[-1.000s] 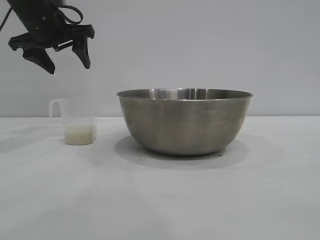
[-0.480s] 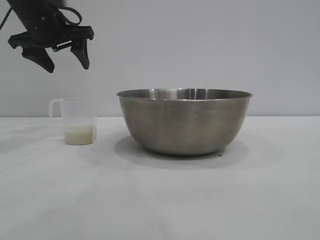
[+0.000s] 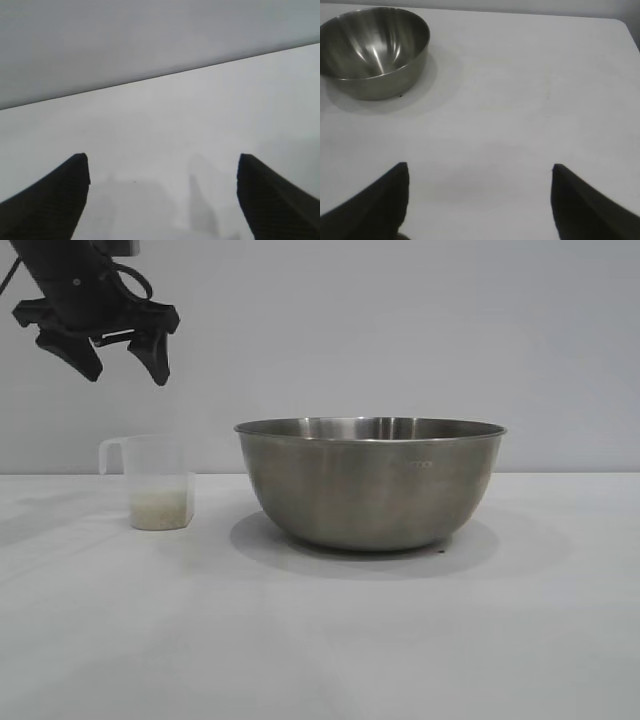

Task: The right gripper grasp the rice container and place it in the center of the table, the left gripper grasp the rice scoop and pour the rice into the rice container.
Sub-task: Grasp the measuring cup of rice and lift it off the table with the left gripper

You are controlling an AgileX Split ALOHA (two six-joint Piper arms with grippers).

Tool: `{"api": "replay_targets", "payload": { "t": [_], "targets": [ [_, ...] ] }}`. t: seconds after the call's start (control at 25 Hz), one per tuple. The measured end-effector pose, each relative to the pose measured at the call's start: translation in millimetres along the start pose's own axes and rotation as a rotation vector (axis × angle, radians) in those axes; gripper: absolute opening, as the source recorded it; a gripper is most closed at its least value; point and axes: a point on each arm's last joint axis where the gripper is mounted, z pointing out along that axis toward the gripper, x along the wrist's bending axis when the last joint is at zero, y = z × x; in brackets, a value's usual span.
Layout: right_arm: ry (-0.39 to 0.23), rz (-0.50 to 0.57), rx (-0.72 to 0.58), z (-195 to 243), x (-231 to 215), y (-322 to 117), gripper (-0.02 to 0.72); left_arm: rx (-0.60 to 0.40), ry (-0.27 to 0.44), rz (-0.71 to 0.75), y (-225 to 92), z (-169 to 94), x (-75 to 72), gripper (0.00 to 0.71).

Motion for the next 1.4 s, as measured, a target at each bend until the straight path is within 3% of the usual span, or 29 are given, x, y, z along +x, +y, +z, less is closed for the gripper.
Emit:
{"api": "replay_targets", "payload": {
  "t": [0.16,0.4,0.84,1.16,1.4],
  "targets": [
    [0.0,0.0,0.0,0.0,0.0,0.0,0.522,0.041,0.005,-0.085,-3.7,-0.1,0.3,0.534],
    [0.0,0.0,0.0,0.0,0.0,0.0,0.522,0.084,0.017,-0.069,-18.6,-2.5,1.2,0.534],
    [0.002,0.001,0.0,0.0,0.2,0.0,0.522,0.078,0.02,-0.112,-37.5,-63.3,2.7,0.534],
    [0.002,0.0,0.0,0.0,0.2,0.0,0.522,-0.013,-0.018,-0.183,-80.4,-106.3,0.2,0.534],
    [0.002,0.0,0.0,0.0,0.2,0.0,0.522,-0.117,-0.053,-0.187,-128.9,-120.6,-2.7,0.534]
  ]
}}
